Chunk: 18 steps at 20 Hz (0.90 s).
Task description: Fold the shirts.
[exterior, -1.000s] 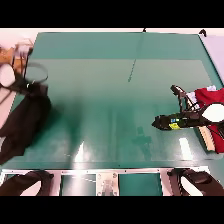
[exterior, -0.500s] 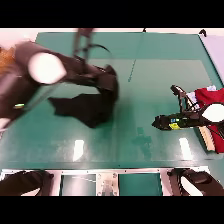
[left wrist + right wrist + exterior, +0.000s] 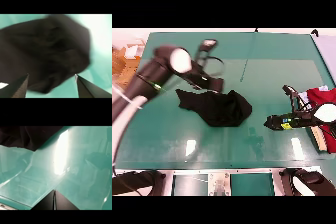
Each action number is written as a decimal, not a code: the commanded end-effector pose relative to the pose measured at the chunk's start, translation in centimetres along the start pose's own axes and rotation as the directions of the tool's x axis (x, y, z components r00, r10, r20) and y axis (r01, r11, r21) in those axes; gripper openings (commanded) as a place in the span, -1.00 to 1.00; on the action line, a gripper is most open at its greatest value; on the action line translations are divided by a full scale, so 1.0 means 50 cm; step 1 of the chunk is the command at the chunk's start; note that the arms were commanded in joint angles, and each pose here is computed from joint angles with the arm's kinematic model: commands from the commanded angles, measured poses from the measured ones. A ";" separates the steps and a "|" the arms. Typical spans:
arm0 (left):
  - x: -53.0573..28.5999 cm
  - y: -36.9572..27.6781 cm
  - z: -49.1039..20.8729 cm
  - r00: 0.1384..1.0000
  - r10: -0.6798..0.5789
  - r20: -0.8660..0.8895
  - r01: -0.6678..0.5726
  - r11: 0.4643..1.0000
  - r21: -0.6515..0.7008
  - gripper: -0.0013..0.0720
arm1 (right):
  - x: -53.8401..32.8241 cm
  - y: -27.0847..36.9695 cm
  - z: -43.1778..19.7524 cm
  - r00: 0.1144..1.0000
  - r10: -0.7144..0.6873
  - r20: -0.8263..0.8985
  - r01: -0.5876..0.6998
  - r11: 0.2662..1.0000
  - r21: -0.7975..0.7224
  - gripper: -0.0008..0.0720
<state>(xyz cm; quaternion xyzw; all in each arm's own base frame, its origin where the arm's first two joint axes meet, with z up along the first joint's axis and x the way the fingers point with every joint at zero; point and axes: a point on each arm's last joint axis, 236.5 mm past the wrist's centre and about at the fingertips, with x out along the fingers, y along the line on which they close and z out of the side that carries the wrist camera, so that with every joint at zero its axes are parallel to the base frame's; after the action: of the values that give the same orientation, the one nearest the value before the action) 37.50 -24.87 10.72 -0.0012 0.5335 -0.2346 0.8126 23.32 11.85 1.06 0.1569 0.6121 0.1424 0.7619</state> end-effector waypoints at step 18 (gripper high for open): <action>0.262 0.426 -0.082 0.990 -0.030 0.135 0.099 0.832 -0.545 0.83 | 0.277 0.251 0.163 0.945 0.310 -0.106 -0.316 0.948 -0.041 0.35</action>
<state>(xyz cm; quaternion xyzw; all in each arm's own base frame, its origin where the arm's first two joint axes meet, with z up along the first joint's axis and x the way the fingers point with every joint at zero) 44.12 -10.02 -7.57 -0.2389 0.5632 -0.1086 0.7835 32.04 26.44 -2.65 0.2202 0.6027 0.2849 0.7121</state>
